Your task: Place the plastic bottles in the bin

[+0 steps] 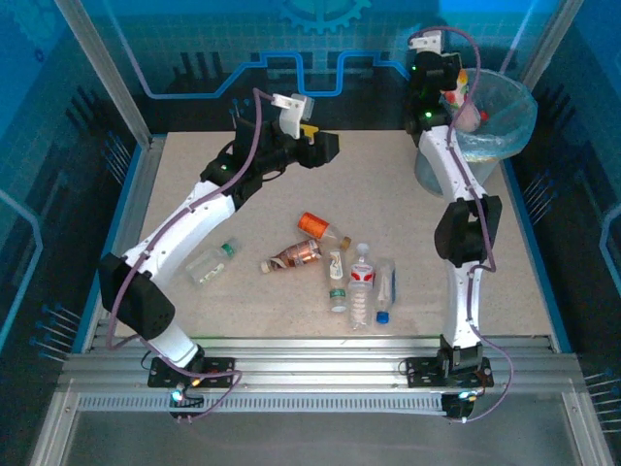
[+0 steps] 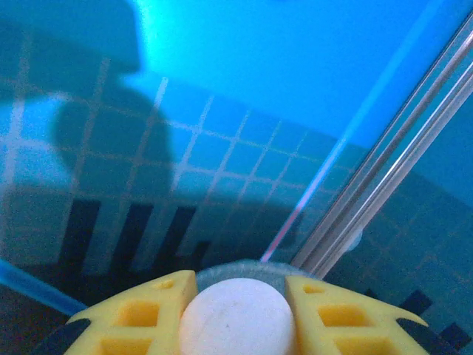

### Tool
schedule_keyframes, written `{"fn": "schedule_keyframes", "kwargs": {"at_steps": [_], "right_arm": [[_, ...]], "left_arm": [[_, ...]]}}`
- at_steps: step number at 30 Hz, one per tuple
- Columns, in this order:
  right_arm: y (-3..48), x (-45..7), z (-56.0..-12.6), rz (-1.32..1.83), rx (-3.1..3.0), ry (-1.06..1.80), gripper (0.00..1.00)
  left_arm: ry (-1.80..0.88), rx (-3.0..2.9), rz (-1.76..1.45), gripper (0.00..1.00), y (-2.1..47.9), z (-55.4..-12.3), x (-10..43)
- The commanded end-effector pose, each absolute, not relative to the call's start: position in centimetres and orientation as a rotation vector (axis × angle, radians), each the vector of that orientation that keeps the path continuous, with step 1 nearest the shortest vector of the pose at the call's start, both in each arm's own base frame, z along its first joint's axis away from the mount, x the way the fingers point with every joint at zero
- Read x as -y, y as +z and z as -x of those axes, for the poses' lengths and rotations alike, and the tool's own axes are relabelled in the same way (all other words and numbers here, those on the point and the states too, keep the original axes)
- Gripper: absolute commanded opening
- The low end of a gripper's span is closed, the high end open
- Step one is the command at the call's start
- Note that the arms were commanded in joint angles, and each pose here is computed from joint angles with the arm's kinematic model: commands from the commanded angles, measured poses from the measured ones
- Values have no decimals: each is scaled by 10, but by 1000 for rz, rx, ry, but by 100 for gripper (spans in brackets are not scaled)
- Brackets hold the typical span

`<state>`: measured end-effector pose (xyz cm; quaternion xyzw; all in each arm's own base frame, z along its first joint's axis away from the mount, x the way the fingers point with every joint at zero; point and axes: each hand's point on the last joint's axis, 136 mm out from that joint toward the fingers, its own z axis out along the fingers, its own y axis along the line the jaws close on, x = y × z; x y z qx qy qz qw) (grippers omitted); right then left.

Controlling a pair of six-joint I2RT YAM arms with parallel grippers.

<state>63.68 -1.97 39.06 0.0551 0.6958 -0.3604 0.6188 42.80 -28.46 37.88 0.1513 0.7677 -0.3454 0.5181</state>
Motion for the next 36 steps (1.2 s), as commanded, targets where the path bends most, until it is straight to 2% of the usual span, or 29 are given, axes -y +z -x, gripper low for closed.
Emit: {"fn": "schedule_keyframes", "kwargs": {"at_steps": [1,5,15,28,29,30,31,33,36], "right_arm": [[438,40,-612,-257,-1451,-864,0],[412,59,-610,-274,-1506,-897,0],[331,90,-599,-346,-1775,-698,0],[282,115,-591,-451,-1948,-553,1],[278,116,-591,-456,-1961,-547,17],[275,115,-592,-446,-1973,-541,38],[273,113,-593,-438,-1984,-537,49],[273,110,-593,-430,-1996,-515,51],[278,110,-590,-448,-1991,-509,65]], "left_arm": [[-864,-1835,-363,71,378,-425,288],[-868,-1846,-324,71,368,-432,289],[-862,-1915,-278,71,328,-446,292],[-865,-1979,-227,72,301,-447,281],[-866,-1982,-217,72,299,-448,279],[-871,-1986,-214,72,299,-448,279],[-876,-1991,-209,72,298,-449,278],[-876,-1991,-206,72,299,-449,277],[-875,-1984,-203,72,302,-449,274]]}}
